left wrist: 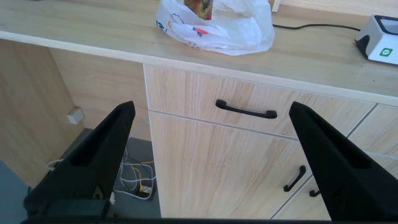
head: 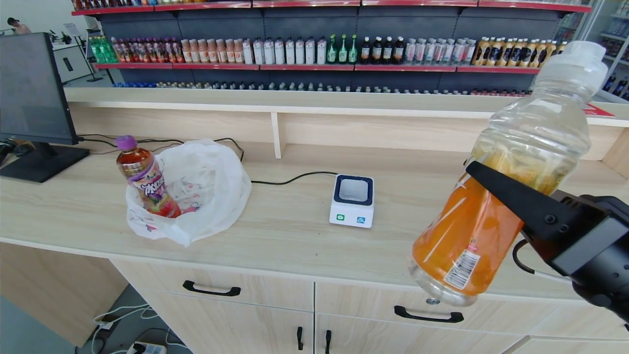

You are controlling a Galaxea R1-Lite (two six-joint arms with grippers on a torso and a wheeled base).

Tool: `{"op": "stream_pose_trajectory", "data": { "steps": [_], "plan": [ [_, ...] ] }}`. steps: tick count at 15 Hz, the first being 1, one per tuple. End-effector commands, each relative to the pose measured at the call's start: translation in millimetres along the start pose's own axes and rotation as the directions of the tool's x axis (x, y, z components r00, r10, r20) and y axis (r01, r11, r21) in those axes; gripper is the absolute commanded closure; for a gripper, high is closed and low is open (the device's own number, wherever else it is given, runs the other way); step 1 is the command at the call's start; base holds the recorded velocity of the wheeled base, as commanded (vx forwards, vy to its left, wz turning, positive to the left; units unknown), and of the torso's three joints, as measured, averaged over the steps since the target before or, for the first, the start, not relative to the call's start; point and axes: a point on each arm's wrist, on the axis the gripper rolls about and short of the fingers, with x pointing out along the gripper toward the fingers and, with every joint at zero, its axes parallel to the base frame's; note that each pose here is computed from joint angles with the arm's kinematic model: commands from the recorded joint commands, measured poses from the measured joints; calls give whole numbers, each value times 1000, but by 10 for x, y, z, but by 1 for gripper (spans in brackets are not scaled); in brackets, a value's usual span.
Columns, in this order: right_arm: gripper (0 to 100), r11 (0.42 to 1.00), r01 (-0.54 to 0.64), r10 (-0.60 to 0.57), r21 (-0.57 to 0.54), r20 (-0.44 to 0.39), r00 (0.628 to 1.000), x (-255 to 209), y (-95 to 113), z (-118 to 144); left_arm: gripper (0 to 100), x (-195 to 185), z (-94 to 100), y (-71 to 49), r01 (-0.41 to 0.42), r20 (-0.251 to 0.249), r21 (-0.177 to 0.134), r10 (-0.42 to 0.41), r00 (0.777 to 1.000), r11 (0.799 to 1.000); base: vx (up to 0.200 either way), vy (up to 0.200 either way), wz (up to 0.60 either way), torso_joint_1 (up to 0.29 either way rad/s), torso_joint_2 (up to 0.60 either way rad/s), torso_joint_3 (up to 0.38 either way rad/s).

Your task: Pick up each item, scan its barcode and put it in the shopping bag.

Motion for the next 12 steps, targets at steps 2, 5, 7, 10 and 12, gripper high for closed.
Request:
{"op": "stream_pose_trajectory", "data": {
  "steps": [2,5,7,10,12],
  "plan": [
    [100,996,-86,86,30,-16,996,-78,206,-32,0,0,1,0,0,0,1,0,1000,1000,0,0,0,0,0,0],
    [100,982,-168,174,88,-73,982,-238,402,-142,0,0,1,0,-1,0,-1,1,1000,1000,0,0,0,0,0,0],
    [100,980,-166,173,112,-60,983,-227,469,-151,0,0,1,0,-1,0,-1,1,1000,1000,0,0,0,0,0,0],
    [100,969,-183,196,167,-64,979,-211,653,-224,0,0,1,0,-1,0,-1,1,1000,1000,0,0,0,0,0,0],
    [100,968,-178,193,175,-74,978,-139,673,-271,0,0,1,0,0,0,-1,0,1000,1000,0,0,0,0,0,0]
  ]
}}
